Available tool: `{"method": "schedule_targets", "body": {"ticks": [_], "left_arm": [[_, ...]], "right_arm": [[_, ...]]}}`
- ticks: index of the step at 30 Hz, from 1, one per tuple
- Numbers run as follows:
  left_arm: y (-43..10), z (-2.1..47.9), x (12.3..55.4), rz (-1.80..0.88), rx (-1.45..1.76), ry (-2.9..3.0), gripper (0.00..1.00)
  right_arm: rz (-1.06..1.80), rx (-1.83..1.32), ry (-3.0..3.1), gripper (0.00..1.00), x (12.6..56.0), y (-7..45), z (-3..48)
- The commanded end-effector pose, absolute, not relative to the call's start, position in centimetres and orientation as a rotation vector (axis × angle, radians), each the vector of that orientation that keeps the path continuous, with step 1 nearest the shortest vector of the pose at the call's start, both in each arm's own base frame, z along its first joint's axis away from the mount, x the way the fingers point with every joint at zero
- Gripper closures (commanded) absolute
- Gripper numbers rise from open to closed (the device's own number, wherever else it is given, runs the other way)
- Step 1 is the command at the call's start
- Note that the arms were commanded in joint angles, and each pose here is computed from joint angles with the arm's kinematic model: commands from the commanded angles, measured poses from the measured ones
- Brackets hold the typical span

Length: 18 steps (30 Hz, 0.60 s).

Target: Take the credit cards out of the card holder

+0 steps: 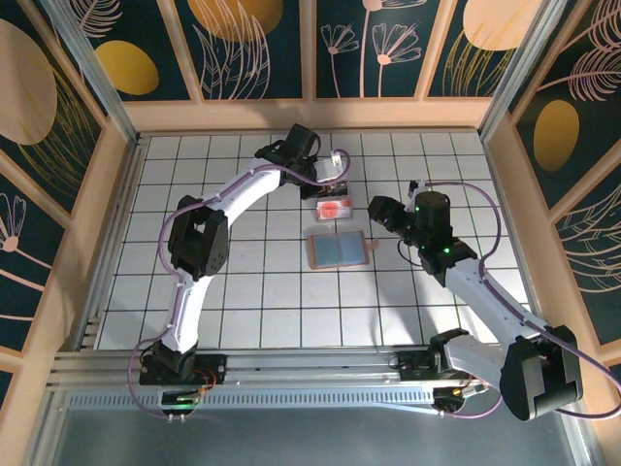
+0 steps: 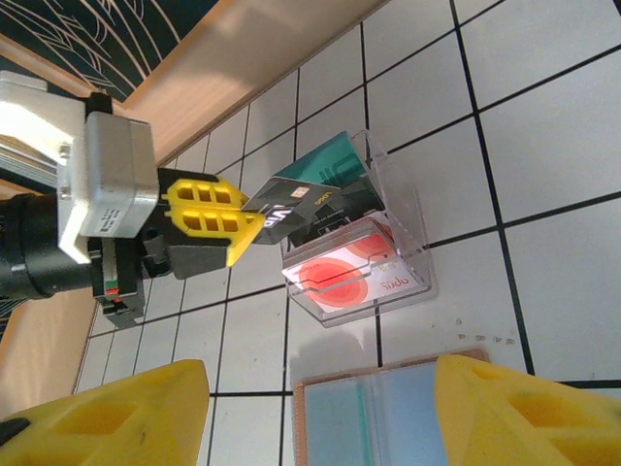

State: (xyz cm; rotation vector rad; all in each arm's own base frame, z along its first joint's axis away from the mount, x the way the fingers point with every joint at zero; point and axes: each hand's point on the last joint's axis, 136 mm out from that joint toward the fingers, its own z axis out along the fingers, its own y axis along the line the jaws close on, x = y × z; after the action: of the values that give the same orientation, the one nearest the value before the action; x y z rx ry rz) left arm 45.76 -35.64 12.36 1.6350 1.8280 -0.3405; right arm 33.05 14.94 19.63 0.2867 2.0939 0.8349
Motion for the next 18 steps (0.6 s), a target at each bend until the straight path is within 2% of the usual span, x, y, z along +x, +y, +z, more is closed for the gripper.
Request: {"method": "schedule_targets", "body": {"ticks": [1,18], "left_arm": [[-35.3,12.0,46.1,-0.322,1.692,1.818,1.00],[-35.2,9.3,47.7,-0.260,1.729,1.859,1.00]], "right_arm": [[0.816,0.279,2.042,0.36,33.4,14.6,21.6],[0.808,0.298,2.034,0.36,32.8,14.1,21.4]]}}
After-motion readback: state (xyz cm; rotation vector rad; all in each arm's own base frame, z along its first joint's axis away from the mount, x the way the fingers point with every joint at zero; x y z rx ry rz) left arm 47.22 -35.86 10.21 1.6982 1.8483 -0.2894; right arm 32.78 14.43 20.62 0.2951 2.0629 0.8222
